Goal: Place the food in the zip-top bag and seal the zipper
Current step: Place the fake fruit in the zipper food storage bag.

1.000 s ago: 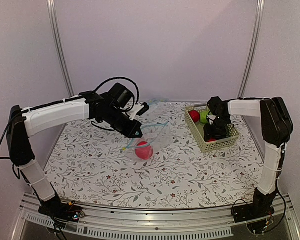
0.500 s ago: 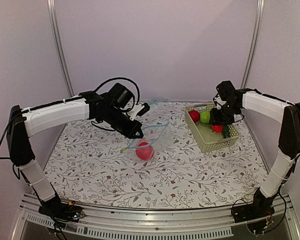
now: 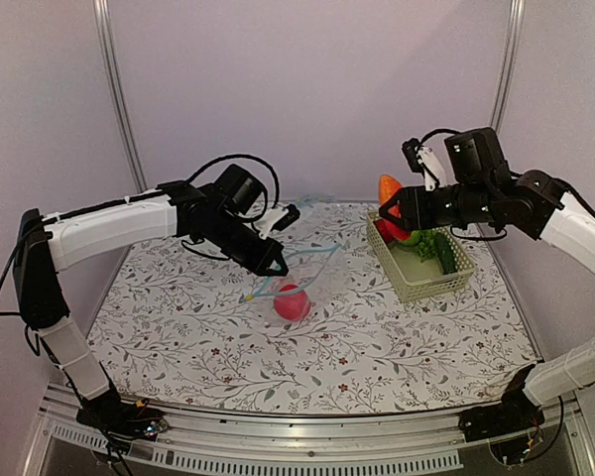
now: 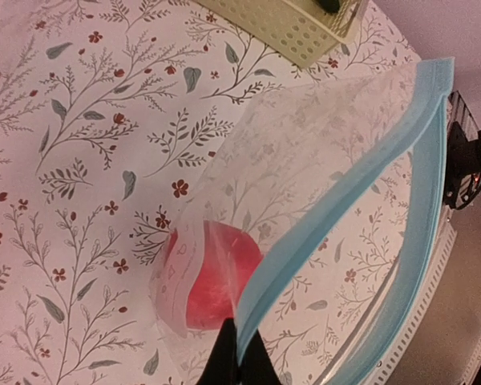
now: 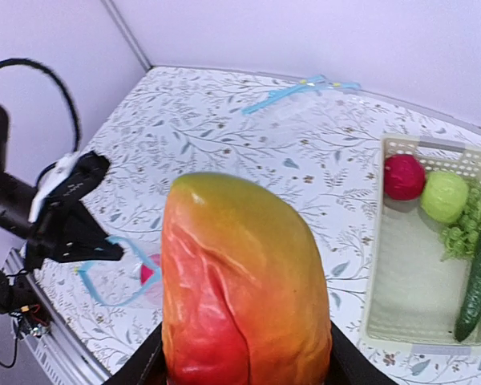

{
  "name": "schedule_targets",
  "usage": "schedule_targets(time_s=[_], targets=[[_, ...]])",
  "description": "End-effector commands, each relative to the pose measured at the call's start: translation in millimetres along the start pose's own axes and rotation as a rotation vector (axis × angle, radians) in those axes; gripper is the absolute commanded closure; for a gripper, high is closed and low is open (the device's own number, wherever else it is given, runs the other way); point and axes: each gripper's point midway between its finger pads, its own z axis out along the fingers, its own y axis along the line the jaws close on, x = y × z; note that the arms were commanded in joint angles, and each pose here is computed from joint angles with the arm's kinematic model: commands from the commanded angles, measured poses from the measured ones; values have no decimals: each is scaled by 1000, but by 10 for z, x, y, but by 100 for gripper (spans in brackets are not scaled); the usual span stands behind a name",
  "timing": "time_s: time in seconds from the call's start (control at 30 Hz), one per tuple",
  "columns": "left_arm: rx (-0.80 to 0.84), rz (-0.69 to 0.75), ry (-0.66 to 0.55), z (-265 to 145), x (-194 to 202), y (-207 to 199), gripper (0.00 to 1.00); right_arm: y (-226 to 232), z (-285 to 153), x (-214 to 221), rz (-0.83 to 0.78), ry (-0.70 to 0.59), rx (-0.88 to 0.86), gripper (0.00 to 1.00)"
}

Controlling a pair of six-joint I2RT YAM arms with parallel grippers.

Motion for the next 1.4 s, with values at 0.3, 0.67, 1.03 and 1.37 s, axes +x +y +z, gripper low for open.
schedule_targets(time_s=[0.3,0.67,1.03,1.37], targets=[[87,-29,9,79,4,-80,100,1327,174,31,-76,-270,-220,48],[118,-33,16,91,12,-128,100,1639,684,186,-155,-316,-213,48],[167,-48,5,60,-19,-181,100,1321,995,614,-193,-266,-88,49],[208,-73,-5,45,-45,-189,100,1138,1049,830,-225,-218,-26,46]])
